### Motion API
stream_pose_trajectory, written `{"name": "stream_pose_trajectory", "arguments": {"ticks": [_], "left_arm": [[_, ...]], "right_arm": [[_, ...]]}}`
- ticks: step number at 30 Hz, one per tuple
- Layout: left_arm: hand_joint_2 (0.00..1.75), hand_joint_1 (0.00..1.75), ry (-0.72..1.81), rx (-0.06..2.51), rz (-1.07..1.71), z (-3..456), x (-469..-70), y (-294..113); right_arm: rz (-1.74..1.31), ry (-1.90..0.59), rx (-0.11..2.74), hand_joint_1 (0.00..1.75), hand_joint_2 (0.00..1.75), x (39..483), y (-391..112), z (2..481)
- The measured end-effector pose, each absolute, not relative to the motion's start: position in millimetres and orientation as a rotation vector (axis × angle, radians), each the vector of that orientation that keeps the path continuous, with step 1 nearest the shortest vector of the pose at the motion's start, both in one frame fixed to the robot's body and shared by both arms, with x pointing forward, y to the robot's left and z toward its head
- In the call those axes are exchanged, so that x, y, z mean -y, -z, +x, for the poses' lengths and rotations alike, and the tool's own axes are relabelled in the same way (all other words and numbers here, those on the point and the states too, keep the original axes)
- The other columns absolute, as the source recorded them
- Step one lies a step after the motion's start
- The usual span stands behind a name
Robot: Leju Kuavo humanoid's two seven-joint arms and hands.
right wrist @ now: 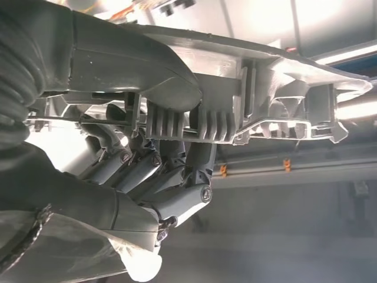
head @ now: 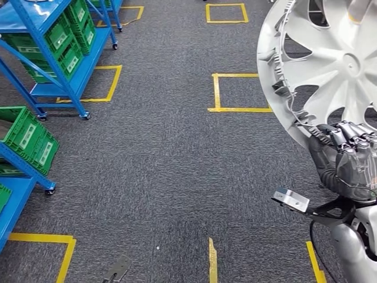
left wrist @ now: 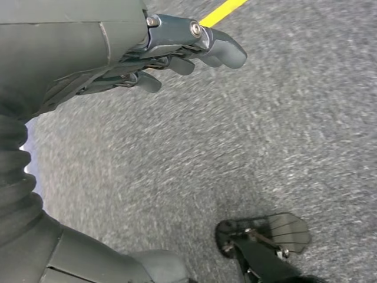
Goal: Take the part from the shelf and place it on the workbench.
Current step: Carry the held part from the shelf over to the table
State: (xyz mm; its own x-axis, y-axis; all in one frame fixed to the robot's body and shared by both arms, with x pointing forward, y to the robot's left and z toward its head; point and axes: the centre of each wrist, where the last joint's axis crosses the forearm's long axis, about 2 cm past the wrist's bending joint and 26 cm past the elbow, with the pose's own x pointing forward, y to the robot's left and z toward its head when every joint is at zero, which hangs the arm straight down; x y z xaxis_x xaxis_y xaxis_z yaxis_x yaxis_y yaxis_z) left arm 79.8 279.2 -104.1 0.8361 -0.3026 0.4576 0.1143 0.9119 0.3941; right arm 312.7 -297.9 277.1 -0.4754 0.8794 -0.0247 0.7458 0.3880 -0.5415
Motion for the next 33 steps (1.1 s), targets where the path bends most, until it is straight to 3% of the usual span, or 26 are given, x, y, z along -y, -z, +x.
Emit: {"name": "stream_pose_trajectory", "arguments": {"ticks": [33], "left_arm": [[1.75,0.0,0.237,0.533,0.369,78,-283,105]], "right_arm": [[-1.629,-0.913,2.25,1.75,1.75,316,-272,322]]}}
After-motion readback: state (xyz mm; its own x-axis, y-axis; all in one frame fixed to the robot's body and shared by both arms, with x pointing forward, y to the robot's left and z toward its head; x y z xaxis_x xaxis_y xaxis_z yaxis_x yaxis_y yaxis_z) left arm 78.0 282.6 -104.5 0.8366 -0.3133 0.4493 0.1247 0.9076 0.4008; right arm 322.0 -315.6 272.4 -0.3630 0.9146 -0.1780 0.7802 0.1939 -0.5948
